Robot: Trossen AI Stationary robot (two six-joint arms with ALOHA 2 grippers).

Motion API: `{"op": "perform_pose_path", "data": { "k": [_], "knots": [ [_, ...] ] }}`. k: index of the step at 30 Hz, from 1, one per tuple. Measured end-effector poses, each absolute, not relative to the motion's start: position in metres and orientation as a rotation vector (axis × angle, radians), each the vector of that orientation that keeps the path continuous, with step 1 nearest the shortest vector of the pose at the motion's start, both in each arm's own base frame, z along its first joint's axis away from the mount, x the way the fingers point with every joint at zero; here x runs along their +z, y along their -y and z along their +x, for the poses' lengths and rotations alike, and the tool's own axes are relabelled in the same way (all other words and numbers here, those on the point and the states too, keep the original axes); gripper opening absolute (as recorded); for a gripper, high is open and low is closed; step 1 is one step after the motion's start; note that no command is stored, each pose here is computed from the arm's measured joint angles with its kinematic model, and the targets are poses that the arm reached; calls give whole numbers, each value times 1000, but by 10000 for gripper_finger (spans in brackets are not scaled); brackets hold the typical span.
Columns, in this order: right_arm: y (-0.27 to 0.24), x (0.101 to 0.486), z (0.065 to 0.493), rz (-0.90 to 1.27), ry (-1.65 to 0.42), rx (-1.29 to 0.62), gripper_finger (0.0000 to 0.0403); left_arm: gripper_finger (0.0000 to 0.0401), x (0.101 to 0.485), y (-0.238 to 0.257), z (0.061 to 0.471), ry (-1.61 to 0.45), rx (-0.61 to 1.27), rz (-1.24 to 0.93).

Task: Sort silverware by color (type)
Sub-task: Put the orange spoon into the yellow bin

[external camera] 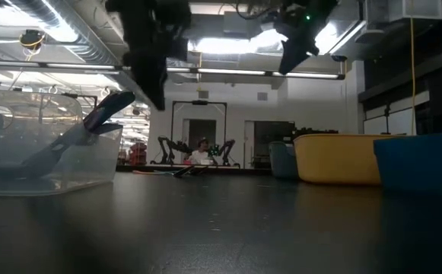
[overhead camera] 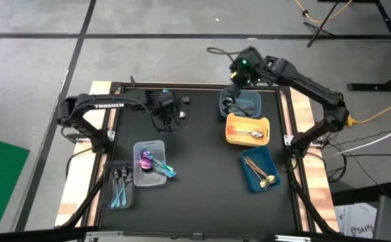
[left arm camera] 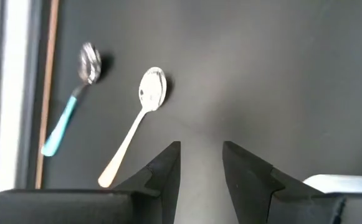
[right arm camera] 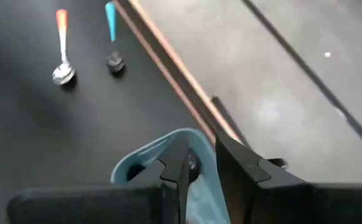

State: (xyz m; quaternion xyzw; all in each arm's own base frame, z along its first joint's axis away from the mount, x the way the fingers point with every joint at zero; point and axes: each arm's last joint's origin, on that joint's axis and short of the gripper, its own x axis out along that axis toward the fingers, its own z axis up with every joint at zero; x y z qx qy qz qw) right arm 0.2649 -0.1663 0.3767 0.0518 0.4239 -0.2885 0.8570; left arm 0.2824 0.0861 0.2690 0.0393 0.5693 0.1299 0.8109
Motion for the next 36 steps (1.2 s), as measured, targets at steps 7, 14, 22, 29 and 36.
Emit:
{"op": "perform_pose_path", "data": {
  "k": [7,14,22,29,36],
  "knots": [
    [158,340,273,164,-881,-499,72,114,230,-130,262,-1197,241,24],
    [148,322,291,141,-788,-424,72,114,208,-165,248,-1067,310,52],
    [128,321,304,102,-740,-361,72,114,195,-180,239,-928,307,18],
    [110,322,312,79,-736,-306,72,114,188,-181,239,-916,297,10],
    [99,322,315,65,-738,-270,72,114,158,-187,246,-996,273,-30]
  ]
}}
